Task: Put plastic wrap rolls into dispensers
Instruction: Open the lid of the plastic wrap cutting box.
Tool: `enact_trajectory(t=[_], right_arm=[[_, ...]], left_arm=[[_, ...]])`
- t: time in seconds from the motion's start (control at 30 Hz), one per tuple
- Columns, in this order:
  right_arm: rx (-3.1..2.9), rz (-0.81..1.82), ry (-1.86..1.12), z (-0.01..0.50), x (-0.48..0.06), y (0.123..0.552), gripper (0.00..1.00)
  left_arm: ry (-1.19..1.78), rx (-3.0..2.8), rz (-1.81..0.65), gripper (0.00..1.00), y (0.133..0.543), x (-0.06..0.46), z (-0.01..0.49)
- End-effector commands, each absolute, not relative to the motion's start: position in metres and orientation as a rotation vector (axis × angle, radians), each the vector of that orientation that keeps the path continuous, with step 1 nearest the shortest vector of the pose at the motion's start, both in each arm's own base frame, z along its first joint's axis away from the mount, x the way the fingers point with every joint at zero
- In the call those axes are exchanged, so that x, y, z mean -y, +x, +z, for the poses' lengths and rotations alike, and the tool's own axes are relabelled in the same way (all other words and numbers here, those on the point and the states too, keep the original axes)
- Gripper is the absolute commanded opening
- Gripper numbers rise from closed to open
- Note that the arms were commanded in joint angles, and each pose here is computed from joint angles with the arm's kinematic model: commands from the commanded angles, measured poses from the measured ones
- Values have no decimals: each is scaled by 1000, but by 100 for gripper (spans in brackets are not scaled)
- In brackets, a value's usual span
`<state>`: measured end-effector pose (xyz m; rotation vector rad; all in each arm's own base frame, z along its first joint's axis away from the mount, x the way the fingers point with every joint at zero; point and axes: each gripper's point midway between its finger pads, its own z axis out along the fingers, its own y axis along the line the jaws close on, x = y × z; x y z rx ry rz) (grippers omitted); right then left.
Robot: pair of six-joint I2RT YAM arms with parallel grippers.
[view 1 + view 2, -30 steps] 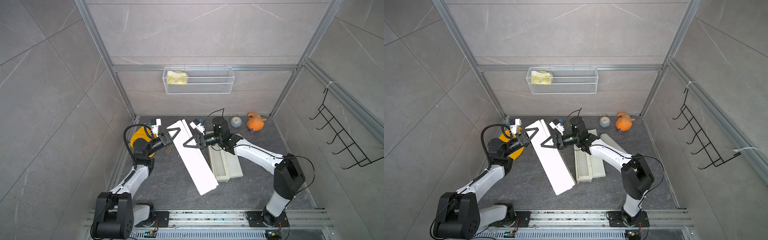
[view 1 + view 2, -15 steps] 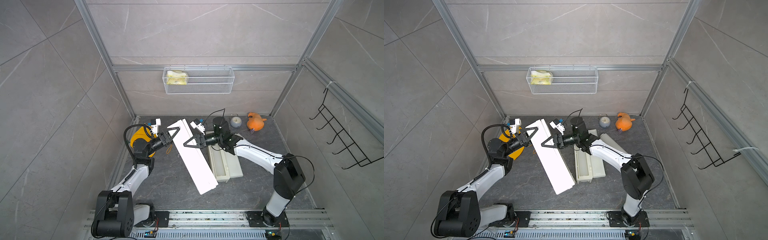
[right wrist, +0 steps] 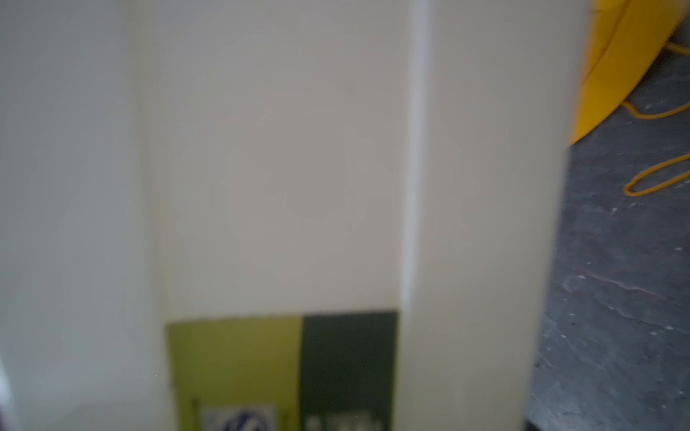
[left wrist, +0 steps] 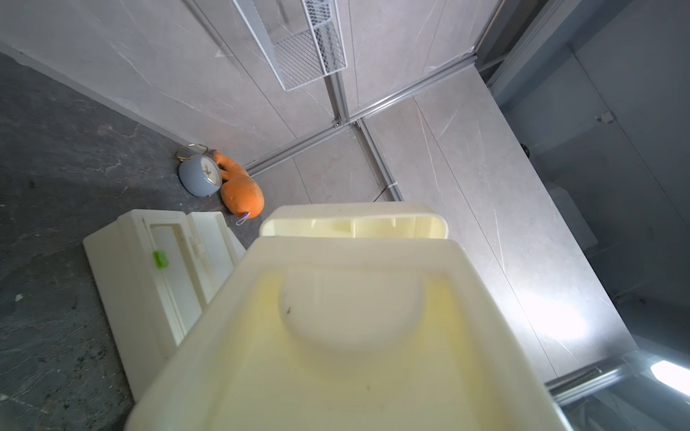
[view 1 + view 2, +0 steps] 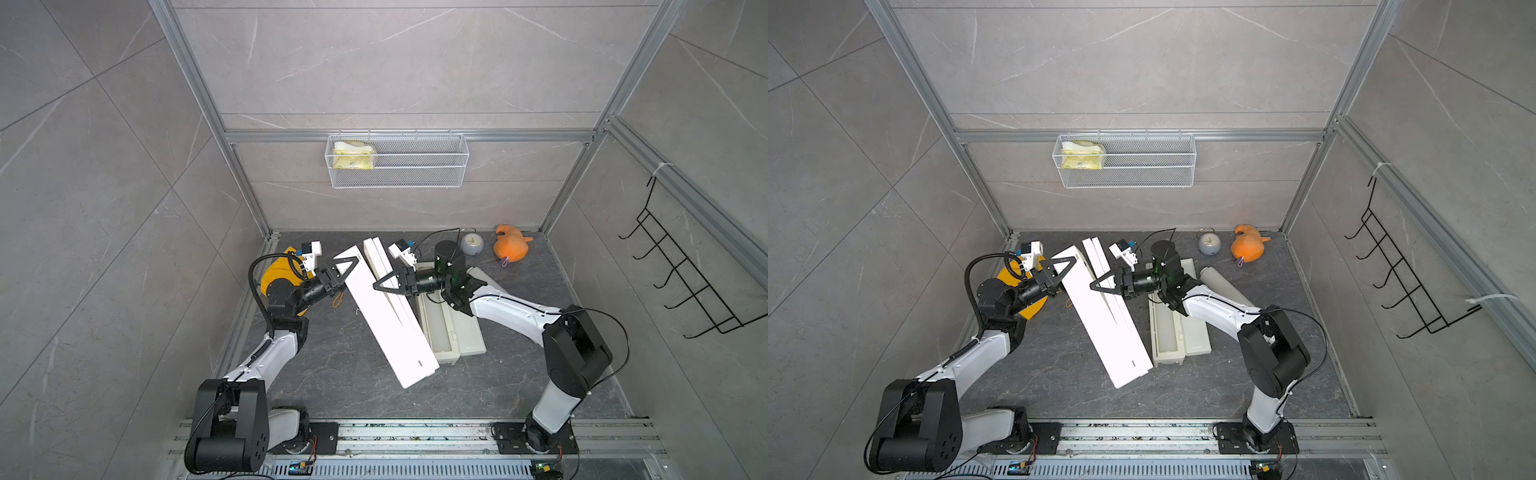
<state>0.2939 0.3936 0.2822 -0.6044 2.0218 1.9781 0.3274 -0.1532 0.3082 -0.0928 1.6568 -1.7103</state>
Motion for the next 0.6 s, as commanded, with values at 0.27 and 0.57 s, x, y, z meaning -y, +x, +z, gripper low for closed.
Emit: enact_trajectory(t=[0.27, 0.57], right_arm=[[-2094, 1679, -280, 278, -339, 343, 78], [-2434, 974, -350, 201, -325, 360, 80]], left_arm=[[-89, -1532, -1636, 65, 329, 122, 328], [-51, -1790, -1530, 64, 319, 122, 317]])
